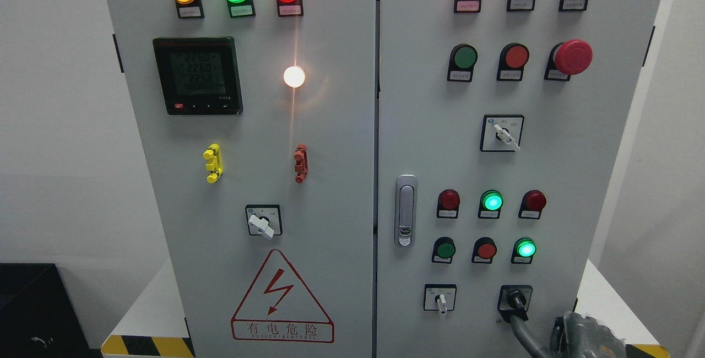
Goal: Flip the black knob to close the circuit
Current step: 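Grip the black knob with the right hand and twist it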
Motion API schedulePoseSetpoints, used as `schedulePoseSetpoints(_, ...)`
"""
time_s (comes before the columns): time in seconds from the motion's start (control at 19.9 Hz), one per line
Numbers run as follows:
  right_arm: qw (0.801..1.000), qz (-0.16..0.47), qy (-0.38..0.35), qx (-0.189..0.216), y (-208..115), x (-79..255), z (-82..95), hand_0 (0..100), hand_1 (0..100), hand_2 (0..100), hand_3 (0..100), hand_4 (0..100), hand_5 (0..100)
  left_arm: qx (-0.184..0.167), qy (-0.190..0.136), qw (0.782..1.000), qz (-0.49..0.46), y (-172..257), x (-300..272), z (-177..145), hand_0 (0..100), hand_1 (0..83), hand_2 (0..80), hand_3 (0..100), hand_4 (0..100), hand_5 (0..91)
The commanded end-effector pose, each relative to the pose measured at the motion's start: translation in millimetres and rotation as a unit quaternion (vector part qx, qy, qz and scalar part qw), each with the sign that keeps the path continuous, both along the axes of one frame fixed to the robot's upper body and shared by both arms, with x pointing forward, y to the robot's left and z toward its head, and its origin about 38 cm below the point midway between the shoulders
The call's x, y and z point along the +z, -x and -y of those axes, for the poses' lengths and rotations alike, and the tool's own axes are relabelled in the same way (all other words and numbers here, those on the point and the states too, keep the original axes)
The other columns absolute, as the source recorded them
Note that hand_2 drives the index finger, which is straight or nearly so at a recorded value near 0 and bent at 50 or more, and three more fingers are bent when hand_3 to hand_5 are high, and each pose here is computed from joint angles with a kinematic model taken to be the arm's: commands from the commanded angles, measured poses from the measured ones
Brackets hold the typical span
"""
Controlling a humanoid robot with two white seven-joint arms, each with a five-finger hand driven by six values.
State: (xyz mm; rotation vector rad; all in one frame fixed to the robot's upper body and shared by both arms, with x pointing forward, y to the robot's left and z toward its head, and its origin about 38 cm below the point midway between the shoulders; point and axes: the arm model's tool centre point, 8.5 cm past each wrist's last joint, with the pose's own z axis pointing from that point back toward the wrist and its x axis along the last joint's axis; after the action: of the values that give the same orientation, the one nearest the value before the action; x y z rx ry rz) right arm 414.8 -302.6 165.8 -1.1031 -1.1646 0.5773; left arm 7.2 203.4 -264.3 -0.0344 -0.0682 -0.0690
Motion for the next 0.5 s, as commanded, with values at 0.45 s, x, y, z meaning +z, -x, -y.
schedulePoseSetpoints(0.45,1.000,0.008,-0.006,-0.006,-3.7,9.1,7.6,0,4,88,100,87,91,0.001,0.002,1.000,0.001,5.8,-0.4,1.2,12,55.6,0.0,0,0,0.0)
